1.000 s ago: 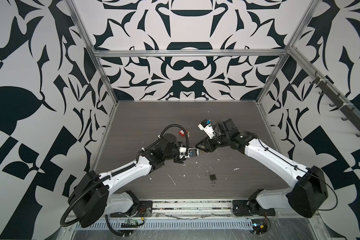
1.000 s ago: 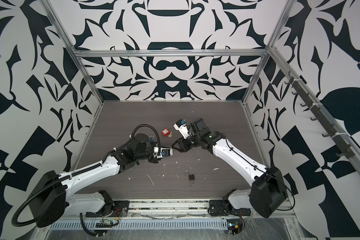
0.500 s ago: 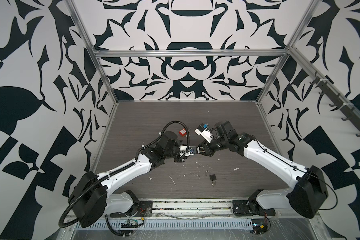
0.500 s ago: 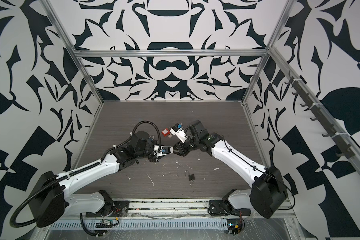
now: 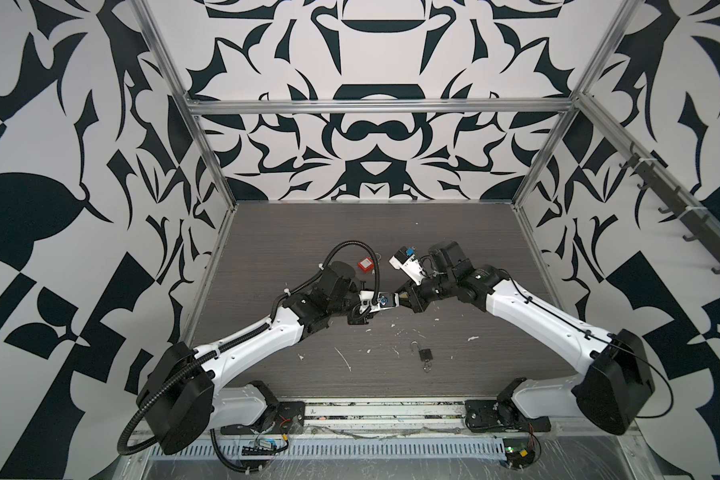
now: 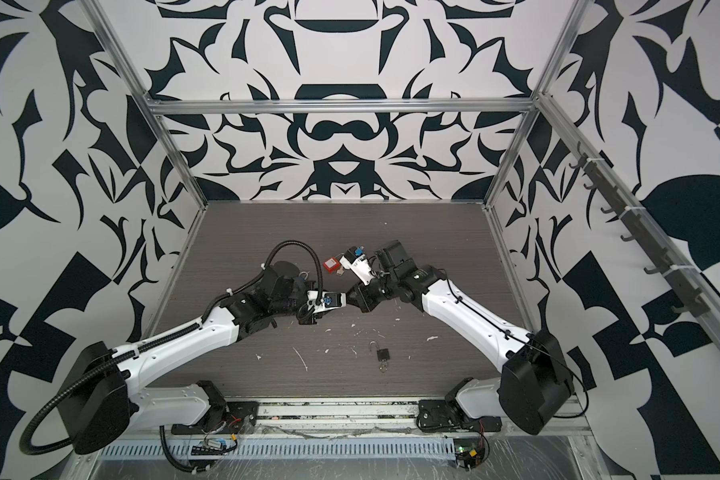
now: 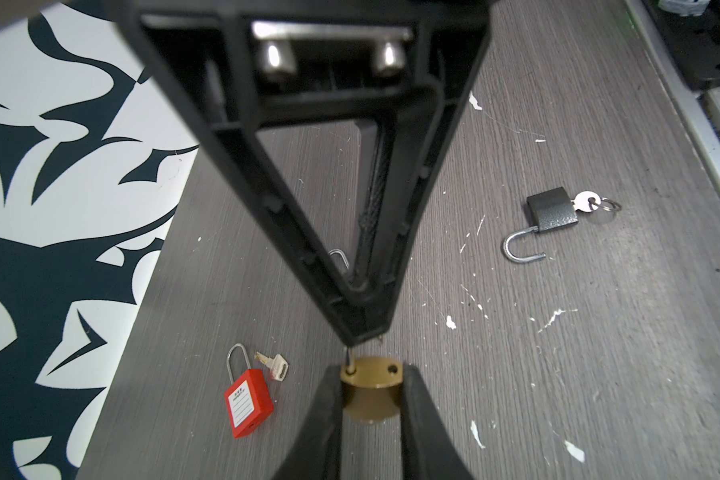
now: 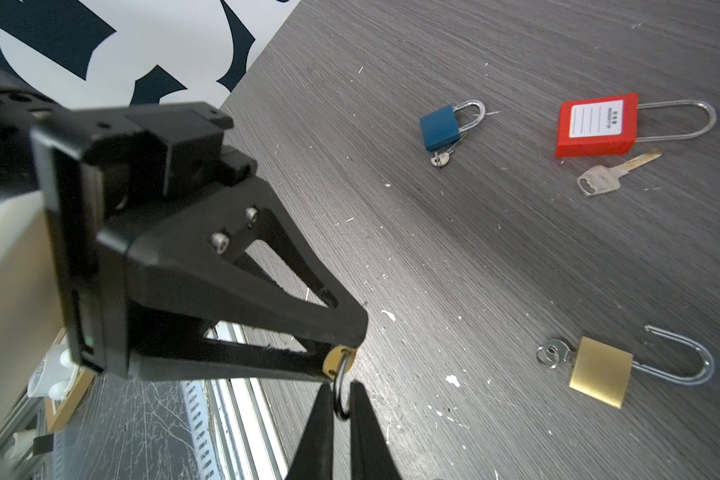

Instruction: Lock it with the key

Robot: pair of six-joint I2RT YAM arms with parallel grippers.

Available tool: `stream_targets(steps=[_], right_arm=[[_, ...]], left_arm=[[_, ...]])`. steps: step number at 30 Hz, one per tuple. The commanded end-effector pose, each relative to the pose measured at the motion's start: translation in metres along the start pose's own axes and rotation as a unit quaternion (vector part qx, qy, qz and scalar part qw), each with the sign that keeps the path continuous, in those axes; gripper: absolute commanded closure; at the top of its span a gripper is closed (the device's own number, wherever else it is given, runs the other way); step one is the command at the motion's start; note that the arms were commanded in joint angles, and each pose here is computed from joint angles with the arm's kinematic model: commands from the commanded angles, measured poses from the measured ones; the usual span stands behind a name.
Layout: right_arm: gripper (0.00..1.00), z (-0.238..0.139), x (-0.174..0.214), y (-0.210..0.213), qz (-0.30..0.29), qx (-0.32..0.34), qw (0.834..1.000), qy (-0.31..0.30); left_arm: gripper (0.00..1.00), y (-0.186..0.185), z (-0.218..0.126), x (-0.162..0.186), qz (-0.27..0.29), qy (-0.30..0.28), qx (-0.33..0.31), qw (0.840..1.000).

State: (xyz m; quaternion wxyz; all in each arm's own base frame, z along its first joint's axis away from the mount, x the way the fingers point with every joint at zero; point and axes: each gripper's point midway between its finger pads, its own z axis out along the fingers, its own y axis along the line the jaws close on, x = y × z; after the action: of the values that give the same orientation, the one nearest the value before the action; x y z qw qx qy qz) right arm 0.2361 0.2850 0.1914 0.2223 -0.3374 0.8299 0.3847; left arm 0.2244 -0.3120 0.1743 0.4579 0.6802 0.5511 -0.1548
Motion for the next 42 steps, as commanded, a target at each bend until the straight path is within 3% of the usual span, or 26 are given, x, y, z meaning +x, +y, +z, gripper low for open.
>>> stream_targets(steps=[1,7,13,19,42], right_arm=[[0.88,-0.003,-0.015,0.005,-0.016,-0.001,1.000,-0.017],[1.00,-0.001,-0.018,0.005,-0.012,-0.005,1.000,-0.020],[1.00,0.005,-0.025,0.007,0.021,-0.025,0.999,-0.030],[1.00,0.015,-0.027,0.006,0.064,-0.042,0.997,-0.024],[1.00,0.036,-0.021,-0.006,0.108,-0.039,0.993,-0.011]], left_arm=[[1.00,0.001,0.004,-0.007,0.004,-0.011,0.012,1.000],[1.00,0.003,0.007,-0.002,0.002,-0.002,0.006,1.000],[1.00,0.028,0.011,0.006,0.000,0.020,-0.064,0.998],[1.00,0.045,0.009,-0.004,0.016,-0.007,-0.124,0.992],[1.00,0.053,0.005,-0.041,0.045,-0.080,-0.141,0.986]])
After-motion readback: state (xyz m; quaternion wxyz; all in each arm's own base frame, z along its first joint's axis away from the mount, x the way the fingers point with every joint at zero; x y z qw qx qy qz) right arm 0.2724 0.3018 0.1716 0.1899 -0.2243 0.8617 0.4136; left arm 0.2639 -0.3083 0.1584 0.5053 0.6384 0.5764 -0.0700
